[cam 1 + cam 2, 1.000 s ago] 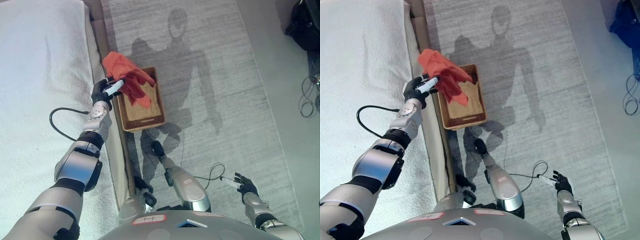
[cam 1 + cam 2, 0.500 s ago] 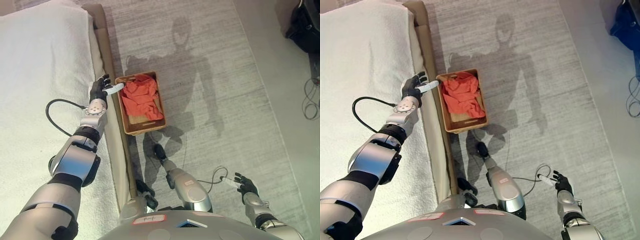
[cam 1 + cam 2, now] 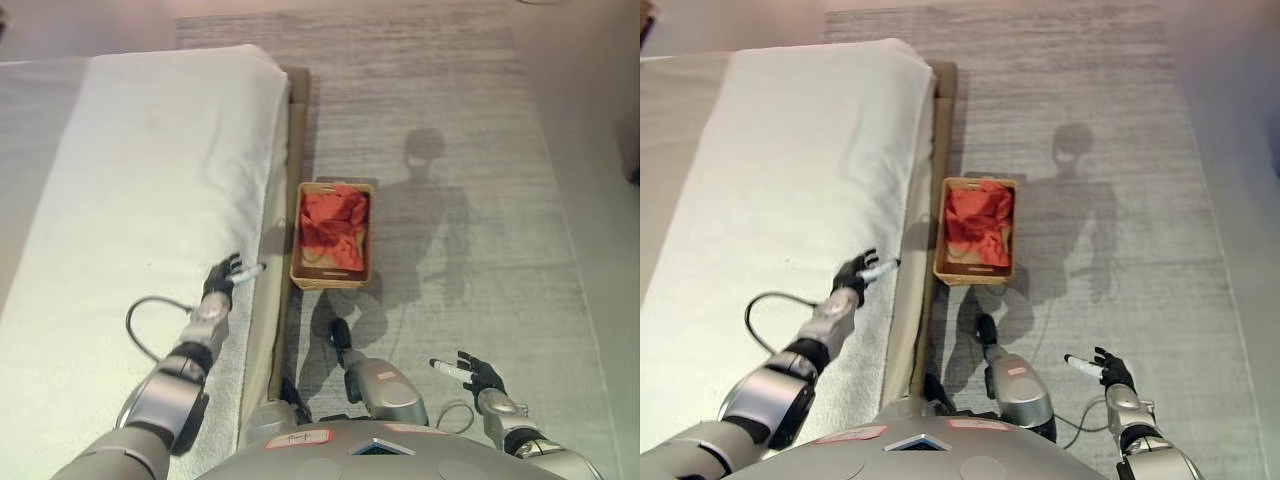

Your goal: Put the clothes on the bed into the basket.

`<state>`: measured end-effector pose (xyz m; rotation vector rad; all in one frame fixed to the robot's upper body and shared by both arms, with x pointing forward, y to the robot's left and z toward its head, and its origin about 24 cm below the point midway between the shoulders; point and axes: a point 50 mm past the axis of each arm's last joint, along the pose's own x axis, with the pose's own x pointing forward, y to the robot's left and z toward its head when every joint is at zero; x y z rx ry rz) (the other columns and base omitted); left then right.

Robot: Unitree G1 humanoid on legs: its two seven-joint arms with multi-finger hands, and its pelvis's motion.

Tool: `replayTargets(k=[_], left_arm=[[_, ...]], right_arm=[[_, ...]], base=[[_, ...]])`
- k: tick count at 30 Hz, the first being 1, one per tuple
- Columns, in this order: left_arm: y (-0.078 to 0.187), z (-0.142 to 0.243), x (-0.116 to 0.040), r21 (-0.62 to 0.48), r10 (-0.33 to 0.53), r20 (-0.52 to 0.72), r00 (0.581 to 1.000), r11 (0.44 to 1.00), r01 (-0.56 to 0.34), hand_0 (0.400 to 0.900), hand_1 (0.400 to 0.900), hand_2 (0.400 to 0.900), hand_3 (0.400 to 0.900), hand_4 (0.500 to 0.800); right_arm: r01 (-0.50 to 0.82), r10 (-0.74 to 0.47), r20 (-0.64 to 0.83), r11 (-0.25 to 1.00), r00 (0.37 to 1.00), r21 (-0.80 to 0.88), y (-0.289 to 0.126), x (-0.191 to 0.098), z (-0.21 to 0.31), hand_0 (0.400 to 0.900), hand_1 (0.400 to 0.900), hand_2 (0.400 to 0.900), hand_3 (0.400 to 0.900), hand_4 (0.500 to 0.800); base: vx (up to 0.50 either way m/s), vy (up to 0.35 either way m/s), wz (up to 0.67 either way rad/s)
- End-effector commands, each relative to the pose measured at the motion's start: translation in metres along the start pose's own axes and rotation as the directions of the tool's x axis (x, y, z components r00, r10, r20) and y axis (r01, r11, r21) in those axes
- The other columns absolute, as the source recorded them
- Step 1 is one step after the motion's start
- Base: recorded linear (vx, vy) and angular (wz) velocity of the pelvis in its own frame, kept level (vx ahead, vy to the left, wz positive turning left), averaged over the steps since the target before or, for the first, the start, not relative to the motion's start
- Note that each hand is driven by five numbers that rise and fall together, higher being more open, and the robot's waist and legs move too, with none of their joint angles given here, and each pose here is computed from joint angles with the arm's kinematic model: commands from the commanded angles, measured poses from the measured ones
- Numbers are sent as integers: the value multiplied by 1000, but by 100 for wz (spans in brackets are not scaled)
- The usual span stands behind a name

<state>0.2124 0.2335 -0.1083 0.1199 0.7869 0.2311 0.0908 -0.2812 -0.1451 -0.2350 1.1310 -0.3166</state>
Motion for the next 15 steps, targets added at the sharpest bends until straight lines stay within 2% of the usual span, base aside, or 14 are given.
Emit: replayTargets(k=[1, 2, 3, 4, 6, 7, 8, 10, 11, 13, 15], left_arm=[[8, 11, -1, 71, -20, 98, 995, 997, 13, 900, 900, 900, 900, 800], [11, -13, -7, 78, -21, 37, 999, 997, 19, 900, 900, 900, 900, 800], [11, -13, -7, 78, -21, 37, 999, 997, 19, 900, 900, 900, 900, 800], [11, -29, -12, 101, -29, -11, 1000, 994, 30, 900, 900, 900, 900, 800], [9, -60, -21, 189, -44, -112, 993, 980, 65, 900, 900, 900, 900, 800], [9, -60, -21, 189, -44, -112, 993, 980, 65, 900, 900, 900, 900, 800], [8, -75, -25, 251, -39, -166, 985, 965, 81, 900, 900, 900, 900, 800], [10, -87, -29, 254, -28, -216, 976, 964, 84, 900, 900, 900, 900, 800], [11, -105, -36, 259, -12, -294, 956, 962, 91, 900, 900, 900, 900, 800], [9, -117, -42, 300, -18, -349, 937, 945, 130, 900, 900, 900, 900, 800], [10, -119, -43, 328, -13, -351, 936, 935, 136, 900, 900, 900, 900, 800]], right_arm=[[56, -57, -30, 998, 998, -24, -20, 1, -4, 900, 900, 900, 900, 800], [56, -57, -39, 998, 998, -17, -20, 1, -5, 900, 900, 900, 900, 800], [56, -57, -39, 998, 998, -18, -20, 1, -5, 900, 900, 900, 900, 800], [61, -62, -40, 998, 997, -22, -21, 1, -3, 900, 900, 900, 900, 800], [51, -53, -49, 998, 997, -42, -18, 2, -2, 900, 900, 900, 900, 800], [51, -53, -49, 998, 997, -42, -18, 2, -2, 900, 900, 900, 900, 800], [47, -49, -42, 998, 998, -43, -15, 3, 1, 900, 900, 900, 900, 800], [42, -44, -39, 998, 998, -39, -12, 3, 2, 900, 900, 900, 900, 800], [23, -24, -34, 999, 999, -48, -6, 3, 4, 900, 900, 900, 900, 800], [4, -5, -26, 998, 1000, -69, 0, 4, 8, 900, 900, 900, 900, 800], [-11, 8, -23, 995, 1000, -95, 3, 4, 9, 900, 900, 900, 900, 800]], base=[[-126, 25, 29], [-126, 25, 29], [-124, 32, 28], [-70, 75, 29], [-79, 76, 39], [-67, 59, 36], [-61, 61, 28], [-52, 57, 22], [-37, 50, 13], [-35, 56, 13], [-8, 27, 8]])
